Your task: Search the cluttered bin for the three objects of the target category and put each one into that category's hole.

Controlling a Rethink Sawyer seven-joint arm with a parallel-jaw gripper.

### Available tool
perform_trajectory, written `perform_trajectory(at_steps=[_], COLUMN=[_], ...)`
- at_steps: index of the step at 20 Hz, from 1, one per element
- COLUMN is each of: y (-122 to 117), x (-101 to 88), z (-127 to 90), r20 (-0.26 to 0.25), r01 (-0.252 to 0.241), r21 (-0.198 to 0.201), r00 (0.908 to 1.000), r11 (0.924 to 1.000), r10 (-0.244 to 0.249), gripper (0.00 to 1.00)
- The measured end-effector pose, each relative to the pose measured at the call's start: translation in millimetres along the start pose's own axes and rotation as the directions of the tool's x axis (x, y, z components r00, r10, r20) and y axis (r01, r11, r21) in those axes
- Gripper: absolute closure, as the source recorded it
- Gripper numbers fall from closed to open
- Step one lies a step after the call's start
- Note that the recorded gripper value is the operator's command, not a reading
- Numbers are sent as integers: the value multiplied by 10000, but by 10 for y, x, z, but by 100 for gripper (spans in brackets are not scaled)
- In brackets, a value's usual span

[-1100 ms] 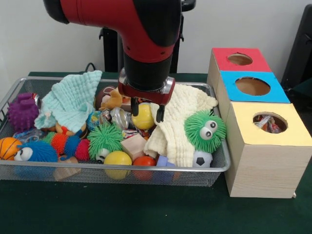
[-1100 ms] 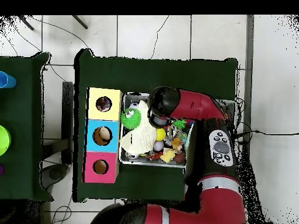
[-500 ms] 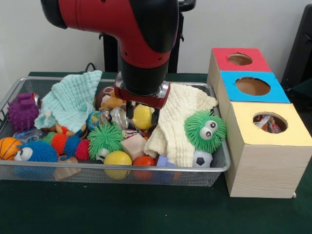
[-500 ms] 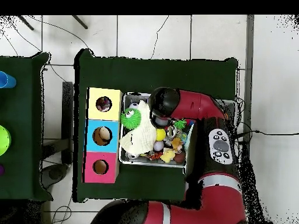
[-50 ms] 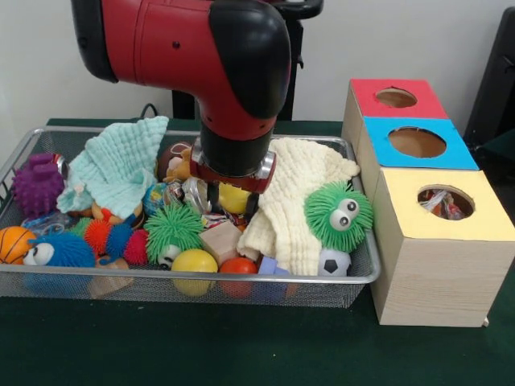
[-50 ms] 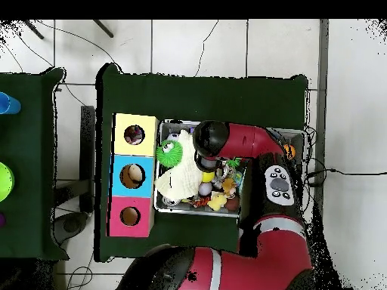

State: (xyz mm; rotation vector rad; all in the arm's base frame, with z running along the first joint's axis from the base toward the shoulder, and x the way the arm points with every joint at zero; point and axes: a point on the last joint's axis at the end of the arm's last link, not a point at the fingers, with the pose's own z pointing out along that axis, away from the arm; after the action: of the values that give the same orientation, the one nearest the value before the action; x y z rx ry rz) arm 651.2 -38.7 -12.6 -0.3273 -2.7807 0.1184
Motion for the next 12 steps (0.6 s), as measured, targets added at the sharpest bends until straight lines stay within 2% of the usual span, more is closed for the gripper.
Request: perform_trajectory(at_steps=[5, 12], y=[11, 0], x=[35, 16], z=[165, 228], r20=[-222, -274], r01=[95, 72], r21=[77, 62], r00=[9997, 9996], r11=[9999, 10000], r10=[-94, -70], gripper=[0, 0])
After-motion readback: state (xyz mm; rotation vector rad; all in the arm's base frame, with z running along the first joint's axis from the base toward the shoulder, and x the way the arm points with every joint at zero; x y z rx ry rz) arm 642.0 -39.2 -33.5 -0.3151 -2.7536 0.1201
